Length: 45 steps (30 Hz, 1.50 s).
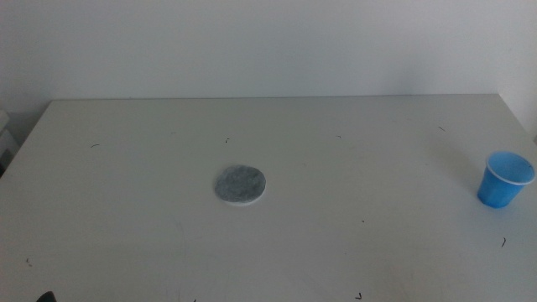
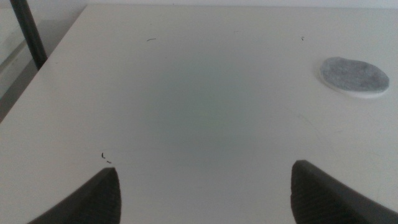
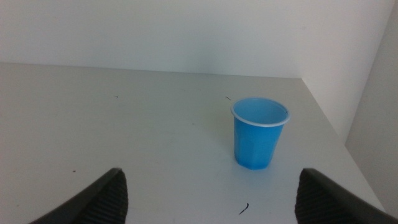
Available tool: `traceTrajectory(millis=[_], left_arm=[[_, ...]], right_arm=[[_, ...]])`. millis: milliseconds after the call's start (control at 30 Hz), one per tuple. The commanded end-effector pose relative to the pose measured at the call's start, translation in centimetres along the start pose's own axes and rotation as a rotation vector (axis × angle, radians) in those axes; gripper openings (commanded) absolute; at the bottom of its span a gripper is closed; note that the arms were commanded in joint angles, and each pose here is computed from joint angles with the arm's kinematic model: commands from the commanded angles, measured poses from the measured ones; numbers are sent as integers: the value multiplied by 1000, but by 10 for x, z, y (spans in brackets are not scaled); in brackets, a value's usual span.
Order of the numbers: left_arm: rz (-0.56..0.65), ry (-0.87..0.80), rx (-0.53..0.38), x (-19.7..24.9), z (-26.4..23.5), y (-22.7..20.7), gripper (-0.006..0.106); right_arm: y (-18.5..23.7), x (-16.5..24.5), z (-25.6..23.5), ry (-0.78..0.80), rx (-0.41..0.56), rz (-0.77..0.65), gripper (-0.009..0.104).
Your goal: Place an empty cup on a cup mat.
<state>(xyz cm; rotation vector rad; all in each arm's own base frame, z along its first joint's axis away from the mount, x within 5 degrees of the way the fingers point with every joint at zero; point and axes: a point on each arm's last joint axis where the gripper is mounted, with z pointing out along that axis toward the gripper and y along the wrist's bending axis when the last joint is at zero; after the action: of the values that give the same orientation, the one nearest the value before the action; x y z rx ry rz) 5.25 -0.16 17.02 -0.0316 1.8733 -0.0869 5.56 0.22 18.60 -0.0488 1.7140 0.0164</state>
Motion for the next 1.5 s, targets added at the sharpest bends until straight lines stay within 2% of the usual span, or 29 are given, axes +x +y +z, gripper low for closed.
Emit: traceTrajectory(millis=[0,200,367,700,933,1067,1467], left_arm=[[-11,-86,11,-8,-2,-1,105],[-11,-86,11,-8,-2,-1,105],[-11,-86,11,-8,-2,-1,105],[-11,-86,11,-8,-2,-1,105],[-11,-86,11,-8,-2,-1,105],[-11,-86,11,-8,-2,-1,105],[-11,-86,11,-8,-2,-1,105]], right_arm=[[-1,-30,-9,-166,10,-11,85],[-2,-76,-20,-257,12,-11,85],[-2,-115,-20,-260,12,-11,85],[-5,-196,8,8,12,-27,85],[-6,-250,43,186,20,98,85],[-7,-275,71,261,25,99,85],[-12,-296,164,656,49,117,85]])
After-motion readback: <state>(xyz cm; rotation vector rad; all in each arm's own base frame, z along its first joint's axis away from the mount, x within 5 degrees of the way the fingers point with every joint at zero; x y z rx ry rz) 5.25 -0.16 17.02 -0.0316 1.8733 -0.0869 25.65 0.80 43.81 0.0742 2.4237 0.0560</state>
